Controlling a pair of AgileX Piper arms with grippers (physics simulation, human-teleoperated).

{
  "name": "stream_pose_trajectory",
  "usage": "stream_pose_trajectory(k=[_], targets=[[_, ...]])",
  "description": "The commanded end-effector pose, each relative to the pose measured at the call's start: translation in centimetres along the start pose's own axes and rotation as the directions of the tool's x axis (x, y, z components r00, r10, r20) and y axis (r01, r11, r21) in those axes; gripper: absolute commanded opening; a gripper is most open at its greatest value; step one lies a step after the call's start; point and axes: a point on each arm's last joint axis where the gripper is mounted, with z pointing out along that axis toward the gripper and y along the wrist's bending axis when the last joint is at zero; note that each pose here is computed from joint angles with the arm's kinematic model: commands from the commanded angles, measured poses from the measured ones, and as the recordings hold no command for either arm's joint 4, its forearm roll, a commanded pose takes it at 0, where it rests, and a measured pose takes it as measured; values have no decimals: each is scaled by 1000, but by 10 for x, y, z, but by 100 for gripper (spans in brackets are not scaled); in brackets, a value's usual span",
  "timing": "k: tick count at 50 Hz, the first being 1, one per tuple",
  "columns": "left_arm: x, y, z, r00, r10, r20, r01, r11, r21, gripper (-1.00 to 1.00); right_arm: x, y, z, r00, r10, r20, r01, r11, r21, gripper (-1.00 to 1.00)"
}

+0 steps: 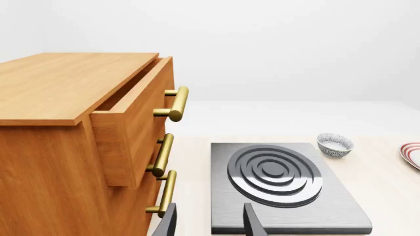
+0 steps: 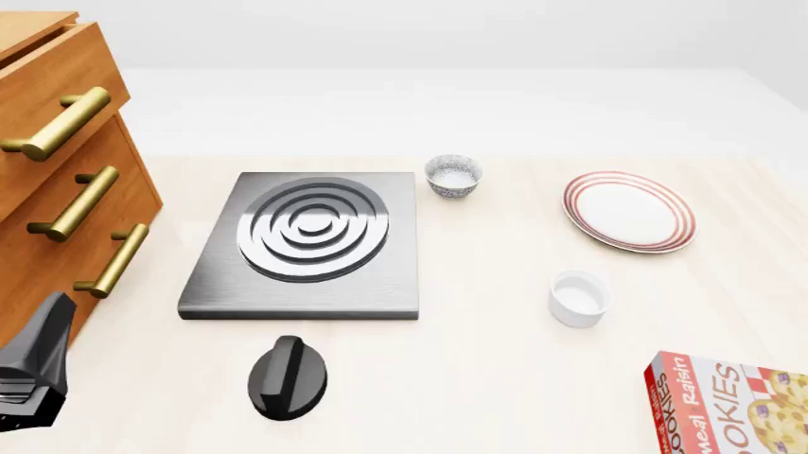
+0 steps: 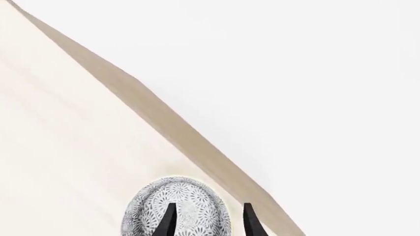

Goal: Pick the akita bowl next to the cookies box and place it on the plate.

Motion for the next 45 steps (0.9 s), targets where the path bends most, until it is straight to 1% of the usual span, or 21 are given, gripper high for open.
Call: stream_pose_trajectory(k=[1,12,13,19,20,23,28,30,31,32,34,35,40,45], targets=[[0,0,0,1000,0,0,0,1000,0,100,5,0,6,1000,-6,-10,6,1000,0,100],[0,0,0,1000,0,0,0,1000,0,100,11,0,11,1000,-9,-22,9,1000,-1,100],[0,0,0,1000,0,0,0,1000,0,100,11,2,9,1000,-12,-16,12,1000,-3,-100],[0,0,0,1000,0,0,0,1000,0,100,9,1,2,1000,-9,-14,9,1000,-2,-100],[0,0,0,1000,0,0,0,1000,0,100,6,2,-5,1000,-3,-8,3,1000,-2,-100],[0,0,0,1000,0,0,0,1000,0,100,4,0,-13,1000,3,-1,-3,1000,0,-100],[0,0,0,1000,0,0,0,1000,0,100,-5,-4,-41,999,19,27,-20,1000,5,-100],[0,0,0,1000,0,0,0,1000,0,100,-9,-3,-55,999,26,41,-27,1000,4,-100],[0,0,0,1000,0,0,0,1000,0,100,-9,-3,-55,999,26,41,-27,1000,4,-100],[0,0,0,1000,0,0,0,1000,0,100,-13,-2,-68,998,31,55,-31,1000,2,-100],[0,0,0,1000,0,0,0,1000,0,100,-16,0,-78,997,34,64,-34,999,0,-100],[0,0,0,1000,0,0,0,1000,0,100,-16,0,-78,997,34,64,-34,999,0,-100],[0,0,0,1000,0,0,0,1000,0,100,-23,7,-110,994,43,97,-42,999,-10,-100],[0,0,0,1000,0,0,0,1000,0,100,-28,9,-134,992,36,120,-35,999,-13,-100]])
